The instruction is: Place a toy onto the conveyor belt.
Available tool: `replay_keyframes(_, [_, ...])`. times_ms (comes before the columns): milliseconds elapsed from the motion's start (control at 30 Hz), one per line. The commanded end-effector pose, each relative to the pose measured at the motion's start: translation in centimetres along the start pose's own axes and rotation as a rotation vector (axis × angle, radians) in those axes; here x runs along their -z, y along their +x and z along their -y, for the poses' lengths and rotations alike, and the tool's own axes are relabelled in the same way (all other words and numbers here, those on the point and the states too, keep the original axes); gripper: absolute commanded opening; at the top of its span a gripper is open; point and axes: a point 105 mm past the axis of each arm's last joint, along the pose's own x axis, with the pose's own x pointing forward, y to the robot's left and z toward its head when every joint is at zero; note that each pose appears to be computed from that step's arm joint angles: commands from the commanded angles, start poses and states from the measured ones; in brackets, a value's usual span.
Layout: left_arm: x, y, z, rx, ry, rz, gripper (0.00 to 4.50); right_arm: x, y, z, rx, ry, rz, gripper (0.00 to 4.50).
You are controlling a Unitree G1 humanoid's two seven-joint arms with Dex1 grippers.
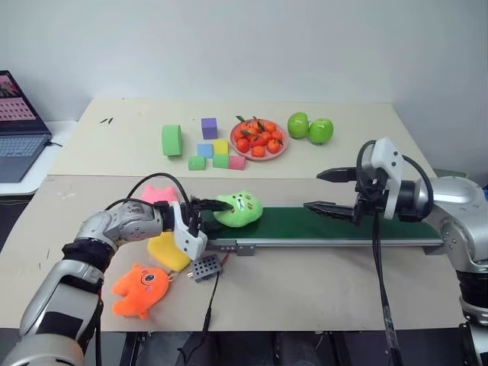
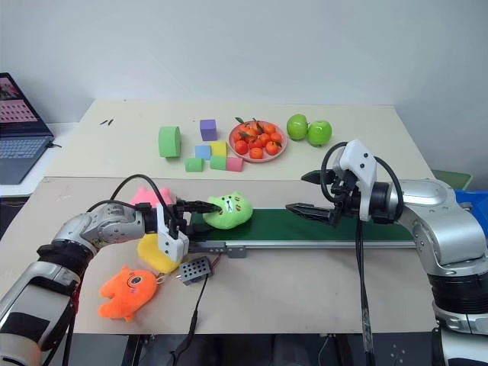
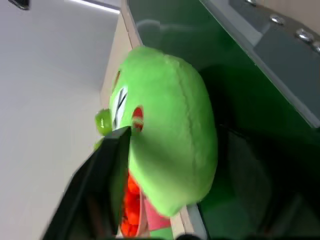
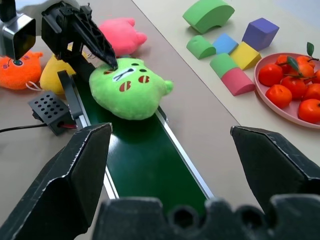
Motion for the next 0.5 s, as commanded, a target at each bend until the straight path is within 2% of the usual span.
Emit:
replay_keyframes(33, [-0.4, -0.6, -2.1, -0.053, 0.015, 0.043, 4.41, -1.3, -0.5, 0.6, 0.024, -0.053, 0.024, 4.50])
replay_keyframes(133, [-0.8, -1.0, -2.9, -0.075, -0.006, 0.069, 4.41, -1.2, -0.4, 0.7, 0.023, -0.055, 0.023, 4.50])
replay_keyframes(200, [-0.8, -1.5, -3.8, -0.115, -0.102, 0.064, 4.41, -1.3, -0.4, 0.8, 0.022, -0.057, 0.025, 4.50])
replay_keyframes(367, [1.5, -2.9, -4.4, -0.119, -0.839, 0.018, 4.41, -1.1, -1.3, 1.3, 0.039, -0.072, -0.004, 4.50])
replay_keyframes(400, [1.5, -3.1, -4.6, -0.107, -0.952, 0.024, 4.41, -1.0, -1.6, 1.5, 0.047, -0.078, -0.022, 4.50])
replay_keyframes(500, [1.0, -3.0, -5.6, -0.104, -1.153, 0.042, 4.41, -0.1, -2.7, 2.5, 0.102, -0.122, -0.110, 4.50])
